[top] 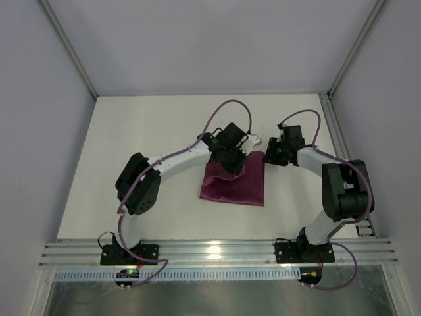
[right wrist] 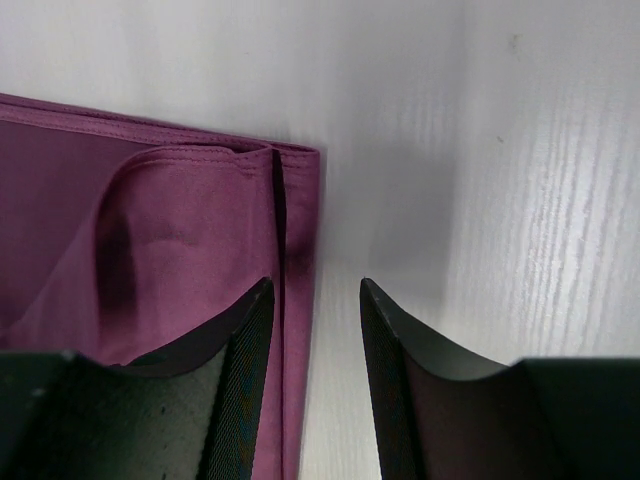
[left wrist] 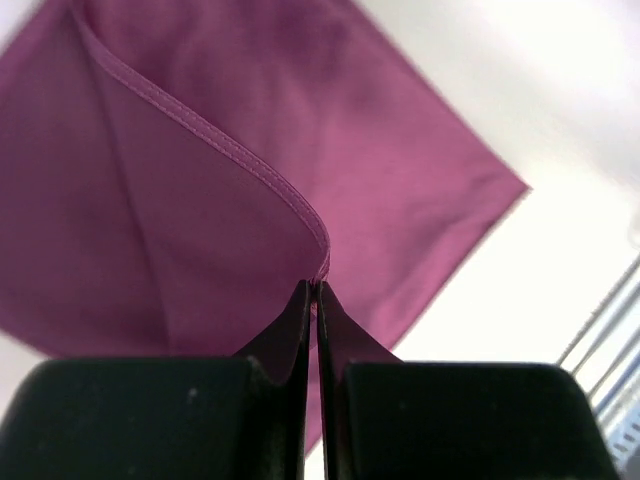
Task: Fold the napkin into a case and place the utensils inside
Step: Fold the top corner of the square-folded napkin at the center of the board.
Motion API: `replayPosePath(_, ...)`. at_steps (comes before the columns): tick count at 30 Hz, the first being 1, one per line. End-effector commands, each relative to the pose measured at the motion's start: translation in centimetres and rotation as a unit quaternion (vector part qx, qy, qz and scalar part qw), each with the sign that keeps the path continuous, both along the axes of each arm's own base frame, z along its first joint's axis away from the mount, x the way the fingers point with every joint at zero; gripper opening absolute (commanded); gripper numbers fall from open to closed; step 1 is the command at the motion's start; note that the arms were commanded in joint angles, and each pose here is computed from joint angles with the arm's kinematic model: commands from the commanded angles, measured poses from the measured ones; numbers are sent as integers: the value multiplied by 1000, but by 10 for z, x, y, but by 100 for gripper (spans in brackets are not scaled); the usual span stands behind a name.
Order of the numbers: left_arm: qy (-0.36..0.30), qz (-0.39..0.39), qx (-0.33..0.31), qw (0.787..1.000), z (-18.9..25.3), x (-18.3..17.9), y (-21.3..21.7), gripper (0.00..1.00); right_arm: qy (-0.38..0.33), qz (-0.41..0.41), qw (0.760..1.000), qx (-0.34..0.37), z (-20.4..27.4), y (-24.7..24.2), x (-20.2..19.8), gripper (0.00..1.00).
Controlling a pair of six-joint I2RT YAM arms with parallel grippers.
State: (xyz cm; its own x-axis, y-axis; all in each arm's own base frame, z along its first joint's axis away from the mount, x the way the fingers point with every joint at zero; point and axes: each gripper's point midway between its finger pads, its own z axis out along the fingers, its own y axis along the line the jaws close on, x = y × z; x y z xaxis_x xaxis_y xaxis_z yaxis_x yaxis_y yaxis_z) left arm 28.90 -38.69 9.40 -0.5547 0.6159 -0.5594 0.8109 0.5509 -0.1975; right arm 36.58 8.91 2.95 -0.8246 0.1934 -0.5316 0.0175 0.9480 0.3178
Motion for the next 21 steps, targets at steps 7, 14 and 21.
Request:
replayPosePath(7,19,-70,-26,997,19,-56,-56,0,-57,-23,998,29,47,-15,-3,44)
replayPosePath(14,19,-91,-5,996,-5,-77,-74,0,-49,-19,998,24,43,-17,-19,44)
replayPosePath(21,21,-113,7,993,-20,-91,-89,0,-49,-18,998,28,42,-16,-28,44)
